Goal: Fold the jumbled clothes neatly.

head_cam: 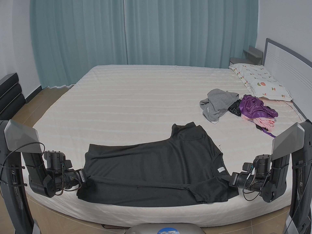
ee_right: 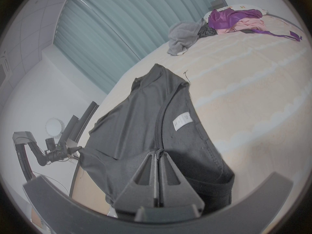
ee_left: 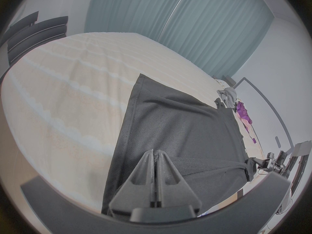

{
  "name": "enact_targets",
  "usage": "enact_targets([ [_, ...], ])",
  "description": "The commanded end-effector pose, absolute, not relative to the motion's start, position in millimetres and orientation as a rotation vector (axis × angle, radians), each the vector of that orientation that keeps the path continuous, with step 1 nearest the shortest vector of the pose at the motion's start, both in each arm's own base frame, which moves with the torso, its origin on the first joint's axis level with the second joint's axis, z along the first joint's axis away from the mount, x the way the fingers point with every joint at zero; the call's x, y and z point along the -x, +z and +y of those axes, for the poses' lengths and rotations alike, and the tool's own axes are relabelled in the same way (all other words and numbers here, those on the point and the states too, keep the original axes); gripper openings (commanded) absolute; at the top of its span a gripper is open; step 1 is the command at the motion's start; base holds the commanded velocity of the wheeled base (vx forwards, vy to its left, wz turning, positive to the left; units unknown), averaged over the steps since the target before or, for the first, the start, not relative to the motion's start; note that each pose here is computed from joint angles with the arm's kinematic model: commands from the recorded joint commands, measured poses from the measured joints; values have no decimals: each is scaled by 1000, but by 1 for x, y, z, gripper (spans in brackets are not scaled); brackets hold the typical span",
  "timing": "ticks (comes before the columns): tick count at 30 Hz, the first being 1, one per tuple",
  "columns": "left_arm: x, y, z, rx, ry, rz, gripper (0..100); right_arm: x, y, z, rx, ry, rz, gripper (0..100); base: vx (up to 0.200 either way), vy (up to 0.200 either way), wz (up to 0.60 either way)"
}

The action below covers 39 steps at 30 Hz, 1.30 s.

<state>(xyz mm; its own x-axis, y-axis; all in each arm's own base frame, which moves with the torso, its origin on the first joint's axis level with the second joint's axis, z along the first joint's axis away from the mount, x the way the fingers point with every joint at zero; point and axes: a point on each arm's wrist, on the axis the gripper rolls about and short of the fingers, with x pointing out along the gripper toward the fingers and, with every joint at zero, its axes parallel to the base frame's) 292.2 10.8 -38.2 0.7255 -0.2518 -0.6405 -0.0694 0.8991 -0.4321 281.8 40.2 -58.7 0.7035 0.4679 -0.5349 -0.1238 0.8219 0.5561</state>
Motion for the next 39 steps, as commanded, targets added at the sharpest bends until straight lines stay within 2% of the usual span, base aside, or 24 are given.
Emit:
enact_targets([
  [1, -283, -27, 12, 462, -96, 734, 0, -275, -50, 38, -547, 337, 704, 0, 0, 0, 0],
  [26, -238, 6, 21, 576, -21, 706, 0, -226, 11, 21, -594, 356, 646, 0, 0, 0, 0],
  [39, -227, 24, 18, 609, -27, 657, 0, -214, 13, 19, -609, 362, 678, 0, 0, 0, 0],
])
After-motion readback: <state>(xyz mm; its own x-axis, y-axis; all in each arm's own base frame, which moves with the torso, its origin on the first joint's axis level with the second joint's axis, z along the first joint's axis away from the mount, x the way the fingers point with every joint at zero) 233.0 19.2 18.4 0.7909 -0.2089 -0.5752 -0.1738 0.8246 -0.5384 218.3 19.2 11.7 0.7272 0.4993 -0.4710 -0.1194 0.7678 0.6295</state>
